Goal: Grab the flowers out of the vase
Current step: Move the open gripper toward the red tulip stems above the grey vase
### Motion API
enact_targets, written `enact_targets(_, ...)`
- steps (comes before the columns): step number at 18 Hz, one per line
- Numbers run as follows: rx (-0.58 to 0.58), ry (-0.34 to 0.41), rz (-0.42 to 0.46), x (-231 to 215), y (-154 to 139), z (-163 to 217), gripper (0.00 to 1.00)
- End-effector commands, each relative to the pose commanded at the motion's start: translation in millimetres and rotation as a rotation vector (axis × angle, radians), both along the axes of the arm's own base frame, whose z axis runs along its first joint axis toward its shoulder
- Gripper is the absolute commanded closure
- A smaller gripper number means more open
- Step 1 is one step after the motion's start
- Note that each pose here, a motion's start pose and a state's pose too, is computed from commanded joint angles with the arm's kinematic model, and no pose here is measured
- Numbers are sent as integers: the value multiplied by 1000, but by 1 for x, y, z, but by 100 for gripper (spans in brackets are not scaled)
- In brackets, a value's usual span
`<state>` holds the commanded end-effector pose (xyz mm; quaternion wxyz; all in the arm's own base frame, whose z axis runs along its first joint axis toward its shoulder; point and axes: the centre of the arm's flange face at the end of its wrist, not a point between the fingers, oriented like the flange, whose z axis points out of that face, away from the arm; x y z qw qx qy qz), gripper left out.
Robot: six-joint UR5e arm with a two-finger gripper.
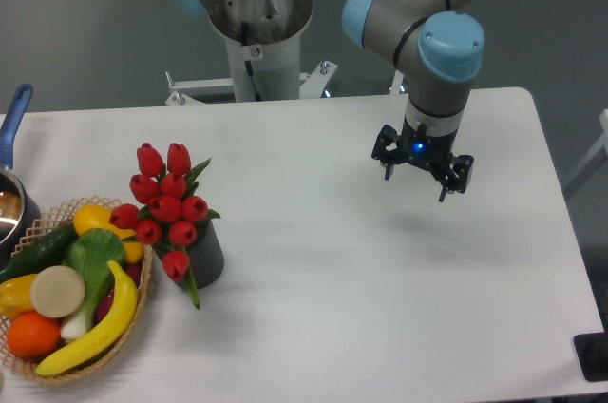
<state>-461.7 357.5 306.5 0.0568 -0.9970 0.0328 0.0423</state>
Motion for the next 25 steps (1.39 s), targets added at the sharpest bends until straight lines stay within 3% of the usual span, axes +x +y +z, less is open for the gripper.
enact_targets(6,56,2,-19,6,11,-3,0)
enact_targets(8,257,-45,-36,29,18,-16,0)
enact_targets(12,365,-79,-78,51,29,-7,0)
enact_targets(14,435,-130,-119,68,47,-9,0)
enact_targets(20,795,-371,-168,110,66,-6,0)
enact_targets(25,844,-430,-215,149,76,-2,0)
